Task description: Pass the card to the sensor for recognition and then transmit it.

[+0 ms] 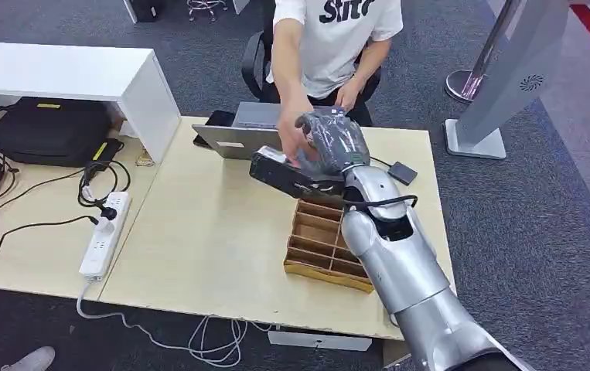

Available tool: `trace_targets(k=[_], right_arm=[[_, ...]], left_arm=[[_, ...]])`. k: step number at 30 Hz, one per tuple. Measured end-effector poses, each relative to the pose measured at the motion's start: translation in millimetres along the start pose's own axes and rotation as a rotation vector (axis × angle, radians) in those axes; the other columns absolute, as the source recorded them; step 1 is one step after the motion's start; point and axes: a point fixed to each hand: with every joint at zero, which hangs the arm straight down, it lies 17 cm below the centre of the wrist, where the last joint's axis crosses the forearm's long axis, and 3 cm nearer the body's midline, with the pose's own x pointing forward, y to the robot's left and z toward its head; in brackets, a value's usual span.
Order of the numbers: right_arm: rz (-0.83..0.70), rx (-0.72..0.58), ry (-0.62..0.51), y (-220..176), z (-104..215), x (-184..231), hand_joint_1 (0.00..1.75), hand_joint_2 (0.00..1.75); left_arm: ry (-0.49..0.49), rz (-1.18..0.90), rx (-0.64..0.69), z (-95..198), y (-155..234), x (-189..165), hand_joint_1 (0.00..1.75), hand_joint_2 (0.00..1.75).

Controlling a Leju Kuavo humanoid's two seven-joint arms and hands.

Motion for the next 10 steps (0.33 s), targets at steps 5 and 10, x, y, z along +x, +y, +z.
trace_targets(k=[5,10], right_arm=[[-0.214,-0.004,-0.027,-5,0,5,0.0,1.75],[-0.46,-0.028,-0.023,-15,0,-7,0.0,1.75]], left_arm=[[0.004,-0.012,0.003,0,0,-1,0.0,1.75],[0.006,-0.023,0.008,0,1,-1,0.0,1.75]])
